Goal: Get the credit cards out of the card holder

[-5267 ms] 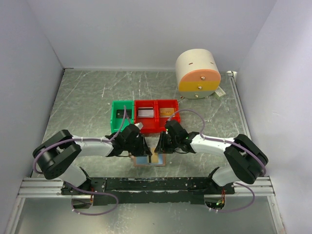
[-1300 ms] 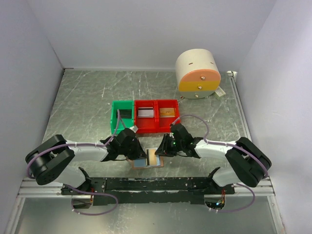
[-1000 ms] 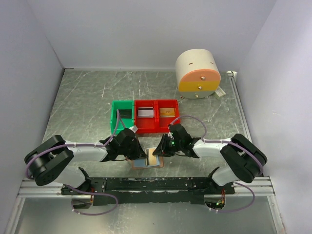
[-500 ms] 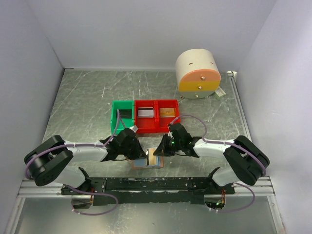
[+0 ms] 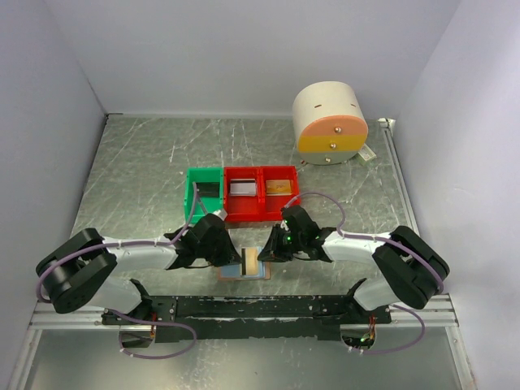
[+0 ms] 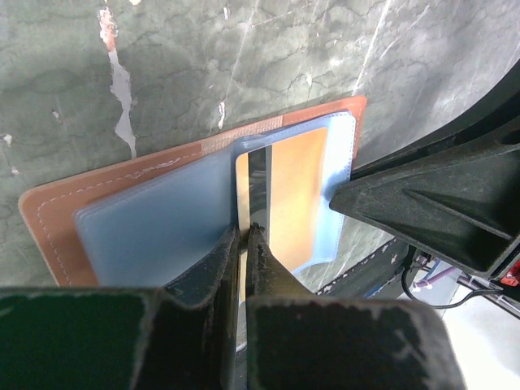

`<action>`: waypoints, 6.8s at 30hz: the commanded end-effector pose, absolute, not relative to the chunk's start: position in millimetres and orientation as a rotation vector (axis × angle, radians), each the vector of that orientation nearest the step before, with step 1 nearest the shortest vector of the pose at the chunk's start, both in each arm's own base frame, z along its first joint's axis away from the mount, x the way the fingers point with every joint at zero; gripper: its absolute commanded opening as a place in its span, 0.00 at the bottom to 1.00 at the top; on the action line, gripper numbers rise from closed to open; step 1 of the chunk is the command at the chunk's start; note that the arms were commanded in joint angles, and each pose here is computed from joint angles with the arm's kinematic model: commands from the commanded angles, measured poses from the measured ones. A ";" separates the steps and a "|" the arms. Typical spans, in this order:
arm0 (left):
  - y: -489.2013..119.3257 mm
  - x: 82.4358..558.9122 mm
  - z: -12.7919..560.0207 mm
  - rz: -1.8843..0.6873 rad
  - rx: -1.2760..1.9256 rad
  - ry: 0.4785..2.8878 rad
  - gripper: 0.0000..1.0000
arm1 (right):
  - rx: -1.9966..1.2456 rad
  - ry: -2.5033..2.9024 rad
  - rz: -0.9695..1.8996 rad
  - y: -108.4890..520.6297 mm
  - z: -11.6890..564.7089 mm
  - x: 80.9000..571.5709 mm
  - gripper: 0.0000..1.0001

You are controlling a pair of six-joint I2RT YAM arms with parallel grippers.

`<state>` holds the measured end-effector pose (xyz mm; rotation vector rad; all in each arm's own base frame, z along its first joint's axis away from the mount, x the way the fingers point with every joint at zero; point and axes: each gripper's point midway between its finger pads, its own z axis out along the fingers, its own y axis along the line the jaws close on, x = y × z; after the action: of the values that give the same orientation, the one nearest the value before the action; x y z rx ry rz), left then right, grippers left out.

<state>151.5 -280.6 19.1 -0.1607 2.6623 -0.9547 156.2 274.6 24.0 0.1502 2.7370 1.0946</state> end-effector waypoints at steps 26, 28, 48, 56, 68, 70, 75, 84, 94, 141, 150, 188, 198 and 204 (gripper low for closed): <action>-265.7 157.6 22.5 -0.846 -0.178 2.637 0.07 | -0.020 2.621 0.951 275.4 67.8 188.2 0.23; -264.8 157.5 22.7 -0.844 -0.181 2.636 0.07 | -0.065 2.607 1.005 284.3 72.7 185.2 0.23; -271.3 156.9 26.6 -0.881 -0.157 2.637 0.17 | -0.068 2.816 0.895 283.4 11.8 159.2 0.21; -287.1 151.9 30.7 -1.059 -0.189 2.602 0.34 | -0.036 2.839 0.922 281.6 0.9 151.1 0.17; -281.9 149.9 26.8 -1.082 -0.253 2.590 0.07 | -0.043 2.855 0.880 275.8 -4.6 149.1 0.16; -274.6 152.7 29.5 -1.025 -0.261 2.583 0.07 | -0.045 2.848 0.854 274.0 -3.3 152.4 0.16; -249.7 160.3 39.2 -0.862 -0.276 2.552 0.07 | -0.056 2.833 0.807 271.5 1.2 158.5 0.16; -224.9 164.5 69.8 -0.761 -0.269 2.484 0.07 | -0.117 2.684 0.908 289.8 42.3 178.6 0.18; -219.5 167.8 99.2 -0.785 -0.271 2.416 0.07 | -0.124 2.491 1.006 296.3 94.8 192.0 0.33; -236.3 166.7 267.4 -1.726 0.215 1.672 0.07 | -0.452 1.800 1.742 302.9 259.2 186.1 0.72; -238.4 167.4 273.0 -1.752 0.232 1.640 0.07 | -0.465 1.761 1.840 312.0 264.9 184.1 0.65; -243.4 171.8 258.3 -1.763 0.237 1.708 0.14 | -0.489 1.731 1.974 344.2 267.4 186.5 0.00; -241.8 163.7 246.5 -1.748 0.261 1.763 0.19 | -0.472 1.723 1.982 345.4 271.4 185.6 0.00; -242.1 166.0 246.1 -1.739 0.261 1.758 0.07 | -0.492 1.742 1.977 351.8 269.3 182.4 0.07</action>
<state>169.5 -242.5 245.3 0.2084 1.7714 -1.7446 184.3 345.8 253.7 -0.4541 1.7977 1.9814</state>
